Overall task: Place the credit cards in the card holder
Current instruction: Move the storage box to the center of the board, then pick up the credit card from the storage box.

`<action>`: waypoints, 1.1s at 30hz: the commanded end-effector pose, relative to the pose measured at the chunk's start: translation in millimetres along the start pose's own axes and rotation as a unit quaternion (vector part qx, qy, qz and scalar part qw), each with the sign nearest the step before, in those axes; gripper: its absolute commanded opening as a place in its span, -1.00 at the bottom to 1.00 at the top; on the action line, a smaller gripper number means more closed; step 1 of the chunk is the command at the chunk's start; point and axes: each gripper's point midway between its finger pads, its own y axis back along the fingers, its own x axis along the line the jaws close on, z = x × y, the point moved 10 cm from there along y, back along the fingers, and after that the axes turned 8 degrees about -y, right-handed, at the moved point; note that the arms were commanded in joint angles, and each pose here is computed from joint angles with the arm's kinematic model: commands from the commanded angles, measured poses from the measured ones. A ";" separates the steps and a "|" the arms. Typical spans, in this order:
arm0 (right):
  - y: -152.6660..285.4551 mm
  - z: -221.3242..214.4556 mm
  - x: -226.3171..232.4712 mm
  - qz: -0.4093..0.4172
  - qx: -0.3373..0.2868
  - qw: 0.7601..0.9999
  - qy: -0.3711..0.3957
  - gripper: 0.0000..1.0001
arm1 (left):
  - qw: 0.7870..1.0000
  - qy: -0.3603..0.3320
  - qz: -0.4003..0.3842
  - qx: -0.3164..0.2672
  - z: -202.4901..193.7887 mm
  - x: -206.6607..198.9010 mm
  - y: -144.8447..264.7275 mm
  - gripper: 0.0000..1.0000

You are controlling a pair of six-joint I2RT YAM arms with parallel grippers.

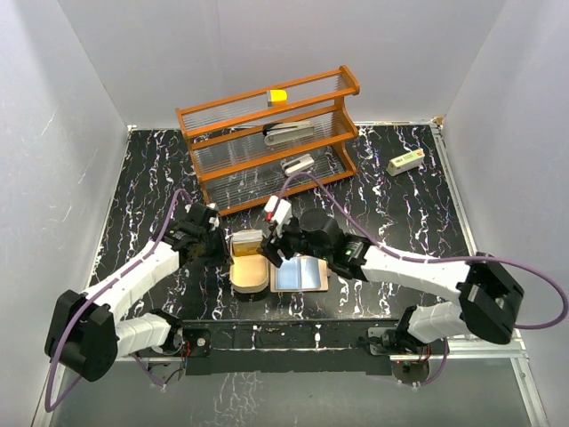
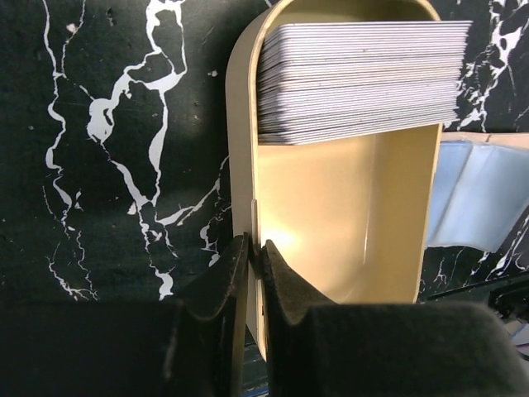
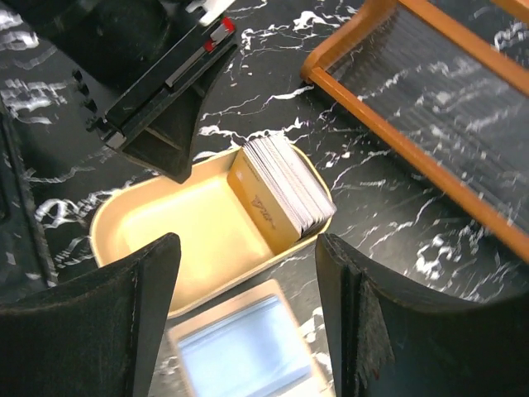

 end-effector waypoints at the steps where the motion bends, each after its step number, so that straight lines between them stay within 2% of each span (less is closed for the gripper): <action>1: -25.9 28.1 -1.7 0.050 -0.043 0.985 0.159 0.29 | 0.999 -0.004 -0.037 -0.019 2.8 -7.3 9.0 -0.89; 5: -40.6 16.3 -4.5 0.070 -0.026 0.976 0.202 0.29 | 0.998 0.007 -0.046 -0.029 -0.9 -6.5 8.4 -0.61; 11: -59.4 5.2 -3.5 0.103 -0.012 0.970 0.218 0.27 | 0.998 0.027 -0.035 -0.039 -3.9 -4.0 11.8 -0.47; 16: -72.3 -4.2 -2.8 0.135 -0.001 0.960 0.243 0.27 | 0.995 0.072 -0.003 -0.062 -4.0 1.2 18.9 -0.21; 20: -79.5 -10.0 -3.3 0.147 0.015 0.957 0.250 0.26 | 0.992 0.098 -0.004 -0.074 1.8 8.5 26.4 -0.17; 25: -88.9 -14.2 -6.2 0.147 0.029 0.952 0.266 0.26 | 0.987 0.145 -0.042 -0.060 4.0 20.1 22.6 -0.16; 29: -90.1 -24.3 -3.1 0.193 0.060 0.939 0.278 0.25 | 0.985 0.155 -0.057 -0.049 3.6 21.6 17.8 -0.19; 31: -85.2 -28.3 -0.2 0.214 0.062 0.934 0.280 0.39 | 0.983 0.163 -0.067 -0.043 3.9 22.4 15.5 -0.19; 33: -80.1 -31.4 2.6 0.225 0.067 0.930 0.282 0.42 | 0.981 0.171 -0.079 -0.040 3.7 23.3 13.2 -0.19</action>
